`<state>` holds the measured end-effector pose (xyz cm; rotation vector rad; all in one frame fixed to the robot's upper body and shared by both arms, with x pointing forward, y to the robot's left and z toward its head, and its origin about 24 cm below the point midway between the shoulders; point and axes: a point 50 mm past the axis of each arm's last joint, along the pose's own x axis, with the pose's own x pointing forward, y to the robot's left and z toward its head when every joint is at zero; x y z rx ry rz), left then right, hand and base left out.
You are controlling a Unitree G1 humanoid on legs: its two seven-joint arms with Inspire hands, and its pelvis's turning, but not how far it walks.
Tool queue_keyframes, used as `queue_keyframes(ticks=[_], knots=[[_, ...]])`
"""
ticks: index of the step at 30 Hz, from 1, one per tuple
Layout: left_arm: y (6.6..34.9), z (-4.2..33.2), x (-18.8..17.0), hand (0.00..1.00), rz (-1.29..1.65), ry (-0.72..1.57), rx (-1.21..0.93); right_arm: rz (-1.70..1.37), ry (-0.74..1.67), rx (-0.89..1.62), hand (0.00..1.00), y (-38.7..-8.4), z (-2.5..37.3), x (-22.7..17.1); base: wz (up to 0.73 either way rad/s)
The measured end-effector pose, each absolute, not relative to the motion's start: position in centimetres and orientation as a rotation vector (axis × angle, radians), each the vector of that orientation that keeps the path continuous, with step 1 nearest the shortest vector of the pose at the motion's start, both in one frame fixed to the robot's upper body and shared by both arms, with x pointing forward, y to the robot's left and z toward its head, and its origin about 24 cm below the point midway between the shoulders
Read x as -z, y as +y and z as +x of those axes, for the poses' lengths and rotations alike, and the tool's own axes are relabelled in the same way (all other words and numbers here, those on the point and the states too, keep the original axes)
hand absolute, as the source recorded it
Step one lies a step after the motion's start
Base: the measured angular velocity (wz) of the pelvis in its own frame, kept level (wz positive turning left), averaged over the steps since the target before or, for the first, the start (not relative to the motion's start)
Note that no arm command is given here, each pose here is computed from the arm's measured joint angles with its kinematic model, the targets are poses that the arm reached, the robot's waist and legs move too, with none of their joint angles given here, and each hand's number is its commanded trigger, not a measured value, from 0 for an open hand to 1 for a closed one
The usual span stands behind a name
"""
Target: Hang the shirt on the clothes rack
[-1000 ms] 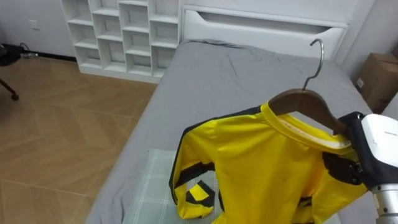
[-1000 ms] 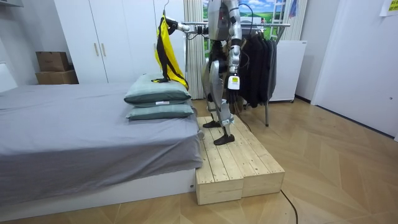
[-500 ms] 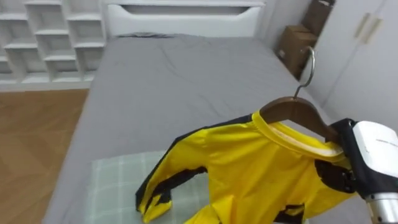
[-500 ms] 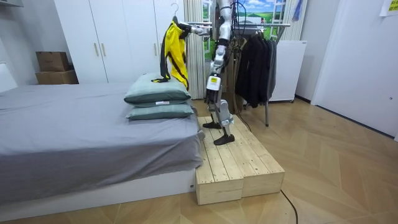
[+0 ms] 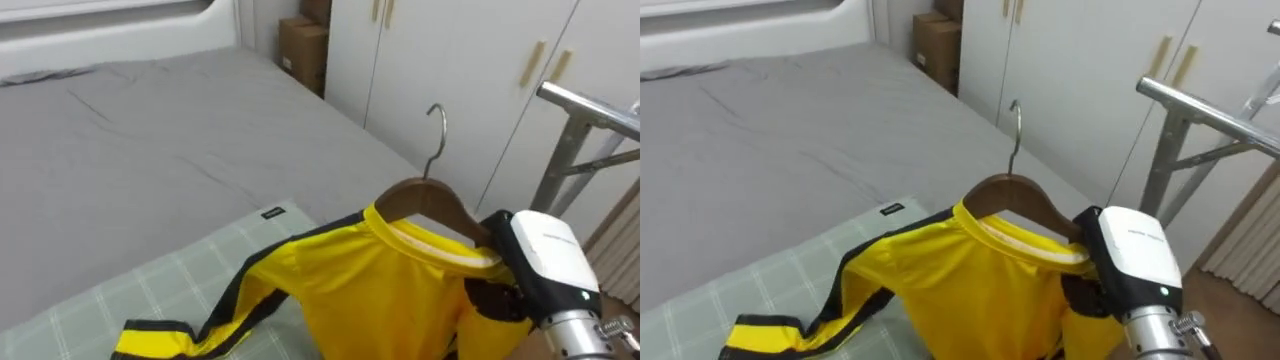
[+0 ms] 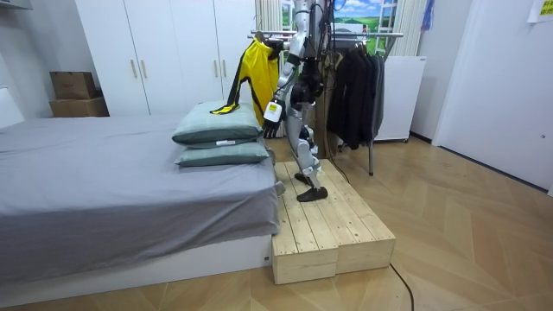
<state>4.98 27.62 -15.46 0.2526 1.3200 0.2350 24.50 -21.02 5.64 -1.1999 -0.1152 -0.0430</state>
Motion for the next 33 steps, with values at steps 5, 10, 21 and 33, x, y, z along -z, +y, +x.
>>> queue_keyframes(ticks=[5,10,21,33], knots=[[27.8,2.6,15.8,0.0,0.247,1.404,-0.277,-1.188,-0.123,0.008,1.0,-20.4,24.7,-5.5,-0.78],[27.4,0.4,16.0,0.0,0.273,1.502,-0.255,-1.194,-0.106,0.004,1.0,-20.3,24.8,-5.3,-1.25],[26.4,0.1,16.4,0.0,0.268,1.614,-0.239,-1.153,-0.09,-0.004,1.0,-19.2,25.0,-5.0,-0.69],[25.8,-1.3,16.6,0.0,0.285,1.711,-0.204,-1.106,-0.056,0.001,1.0,-18.6,25.3,-4.9,-0.46]])
